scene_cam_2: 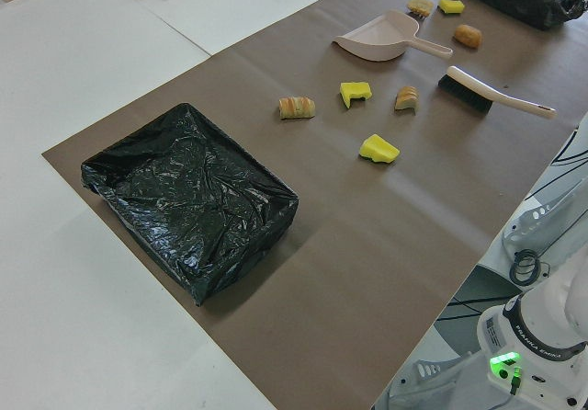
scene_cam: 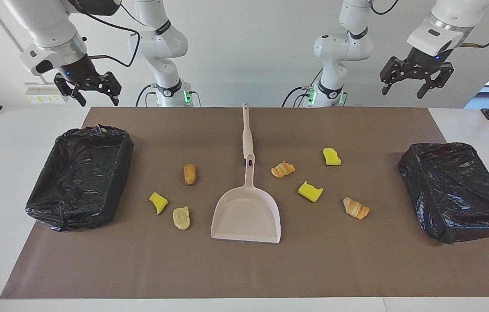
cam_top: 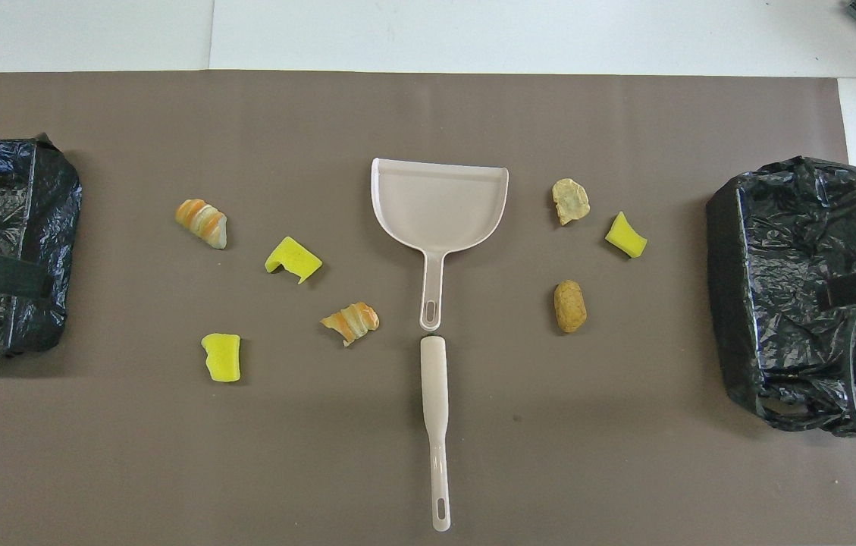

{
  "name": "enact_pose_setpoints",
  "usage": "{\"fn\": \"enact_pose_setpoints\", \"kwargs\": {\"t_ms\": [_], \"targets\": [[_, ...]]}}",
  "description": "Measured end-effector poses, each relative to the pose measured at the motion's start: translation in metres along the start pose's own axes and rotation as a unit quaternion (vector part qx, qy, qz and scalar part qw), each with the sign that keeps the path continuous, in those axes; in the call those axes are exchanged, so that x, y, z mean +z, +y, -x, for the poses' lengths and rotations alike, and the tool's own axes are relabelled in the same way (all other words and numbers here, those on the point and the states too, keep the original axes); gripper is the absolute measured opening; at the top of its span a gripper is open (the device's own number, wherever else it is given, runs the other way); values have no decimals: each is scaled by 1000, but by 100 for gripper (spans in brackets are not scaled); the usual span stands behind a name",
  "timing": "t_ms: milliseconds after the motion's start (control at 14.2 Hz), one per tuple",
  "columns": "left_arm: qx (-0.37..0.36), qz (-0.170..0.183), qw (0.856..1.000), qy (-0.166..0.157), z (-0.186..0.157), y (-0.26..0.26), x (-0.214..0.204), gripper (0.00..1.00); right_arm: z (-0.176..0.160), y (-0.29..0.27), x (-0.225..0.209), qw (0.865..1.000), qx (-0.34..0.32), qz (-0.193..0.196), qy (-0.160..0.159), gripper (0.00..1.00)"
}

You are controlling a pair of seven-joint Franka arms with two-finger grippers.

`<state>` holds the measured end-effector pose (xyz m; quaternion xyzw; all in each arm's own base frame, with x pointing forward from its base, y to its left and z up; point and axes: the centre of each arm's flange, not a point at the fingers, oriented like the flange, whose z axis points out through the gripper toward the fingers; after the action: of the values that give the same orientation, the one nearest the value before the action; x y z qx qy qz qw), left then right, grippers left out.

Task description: Sweep and dump trash in bin

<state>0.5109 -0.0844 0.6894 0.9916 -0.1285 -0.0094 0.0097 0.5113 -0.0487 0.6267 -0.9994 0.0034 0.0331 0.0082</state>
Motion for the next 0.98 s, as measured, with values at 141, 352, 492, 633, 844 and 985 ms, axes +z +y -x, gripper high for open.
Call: {"fn": "enact_pose_setpoints", "kwargs": {"t_ms": [141,352,492,633,844,985], "targets": [[27,15,1000,-1,1,34,2,100,1,0,2,1000,0,0,-2,100],[49,15,999,-1,12,104,13,100,2,0,3,1000,0,-1,-3,100],[55,2,998,-2,30,166,37,100,2,0,2,1000,0,-1,-3,100],[42,-6,999,-6,47,222,72,100,6,0,2,1000,0,0,-12,100],[21,0,1000,-10,64,277,126,100,12,3,-1,1000,-1,16,-17,100],[2,-4,1000,-7,77,308,163,100,12,5,3,999,-3,24,-24,100]]}}
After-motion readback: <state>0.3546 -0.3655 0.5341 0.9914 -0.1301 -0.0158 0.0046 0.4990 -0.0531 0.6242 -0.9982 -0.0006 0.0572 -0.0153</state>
